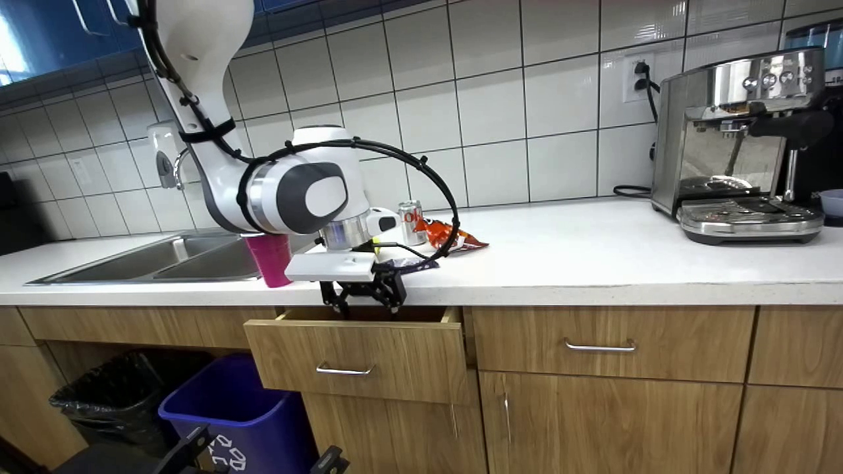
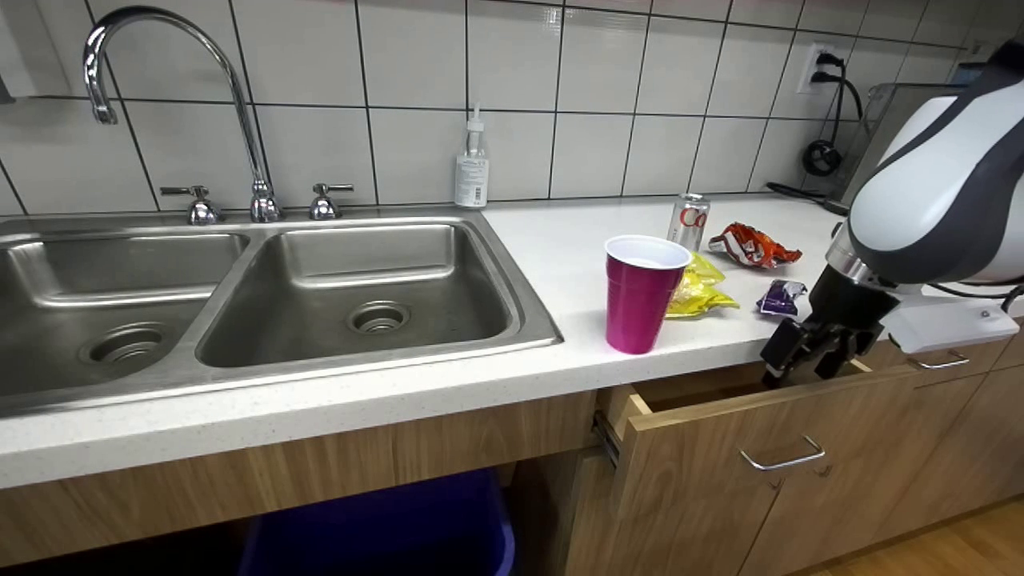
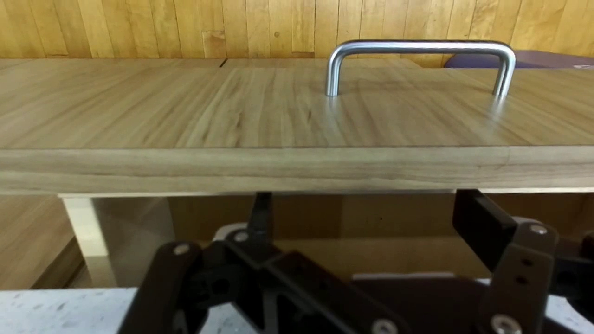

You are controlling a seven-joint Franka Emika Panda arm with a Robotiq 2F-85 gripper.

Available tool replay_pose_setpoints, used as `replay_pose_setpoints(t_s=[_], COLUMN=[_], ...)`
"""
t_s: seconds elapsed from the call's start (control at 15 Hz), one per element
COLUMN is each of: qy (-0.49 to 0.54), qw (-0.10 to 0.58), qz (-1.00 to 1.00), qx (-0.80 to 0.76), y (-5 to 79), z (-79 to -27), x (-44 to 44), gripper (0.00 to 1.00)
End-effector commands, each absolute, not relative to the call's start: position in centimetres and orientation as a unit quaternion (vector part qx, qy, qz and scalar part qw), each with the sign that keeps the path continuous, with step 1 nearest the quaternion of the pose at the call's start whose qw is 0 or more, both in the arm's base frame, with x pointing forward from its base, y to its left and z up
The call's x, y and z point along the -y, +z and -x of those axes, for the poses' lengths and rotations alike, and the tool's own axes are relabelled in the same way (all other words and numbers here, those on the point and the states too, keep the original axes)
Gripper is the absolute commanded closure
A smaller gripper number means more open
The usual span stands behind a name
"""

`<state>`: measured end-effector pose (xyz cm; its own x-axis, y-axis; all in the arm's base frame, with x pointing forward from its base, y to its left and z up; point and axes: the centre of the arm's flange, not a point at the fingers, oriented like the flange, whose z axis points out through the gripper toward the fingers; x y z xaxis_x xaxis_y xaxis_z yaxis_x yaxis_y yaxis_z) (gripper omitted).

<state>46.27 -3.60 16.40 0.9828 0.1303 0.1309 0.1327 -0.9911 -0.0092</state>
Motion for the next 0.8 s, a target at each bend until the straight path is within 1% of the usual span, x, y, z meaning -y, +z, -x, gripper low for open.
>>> replay_pose_setpoints(t_s=[0.0, 0.73], qy=[-0.068, -0.031], qw=[0.009, -0.008], qz=[0.996, 0.997], qx=[0.063, 0.067], y=[15.65, 16.36], z=[-46.72, -45.75], x=[4.0, 3.43], gripper=[0.0, 0.0])
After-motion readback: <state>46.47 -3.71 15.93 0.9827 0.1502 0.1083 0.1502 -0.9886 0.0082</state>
